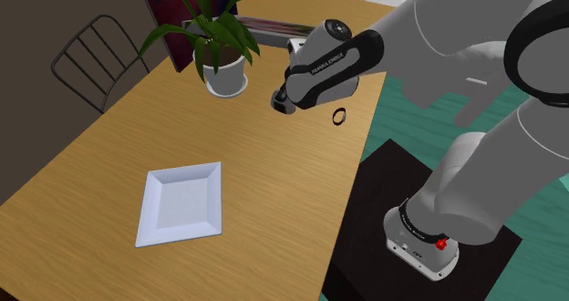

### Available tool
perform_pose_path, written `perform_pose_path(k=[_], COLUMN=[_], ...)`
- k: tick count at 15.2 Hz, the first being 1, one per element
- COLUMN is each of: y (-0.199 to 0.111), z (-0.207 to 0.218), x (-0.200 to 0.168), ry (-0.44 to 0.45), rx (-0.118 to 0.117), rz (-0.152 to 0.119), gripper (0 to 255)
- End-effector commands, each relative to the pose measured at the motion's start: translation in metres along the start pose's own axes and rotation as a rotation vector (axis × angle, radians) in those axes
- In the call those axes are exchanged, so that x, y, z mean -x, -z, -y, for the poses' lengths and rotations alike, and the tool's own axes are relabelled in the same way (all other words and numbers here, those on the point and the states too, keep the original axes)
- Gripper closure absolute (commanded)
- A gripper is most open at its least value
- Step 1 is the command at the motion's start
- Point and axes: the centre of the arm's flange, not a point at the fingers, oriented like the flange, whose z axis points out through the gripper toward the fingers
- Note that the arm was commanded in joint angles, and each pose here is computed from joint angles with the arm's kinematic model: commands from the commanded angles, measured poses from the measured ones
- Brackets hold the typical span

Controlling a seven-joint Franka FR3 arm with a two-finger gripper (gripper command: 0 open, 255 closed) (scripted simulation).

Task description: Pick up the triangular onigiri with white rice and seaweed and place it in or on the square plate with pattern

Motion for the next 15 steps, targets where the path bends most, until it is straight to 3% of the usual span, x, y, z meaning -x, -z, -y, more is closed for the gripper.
perform_pose_path(k=[1,15], y=[0.008,0.073], z=[0.000,-0.007], x=[-0.004,-0.040], ry=[0.001,0.001], rx=[0.000,0.000], rz=[0.001,0.001], gripper=[255,255])
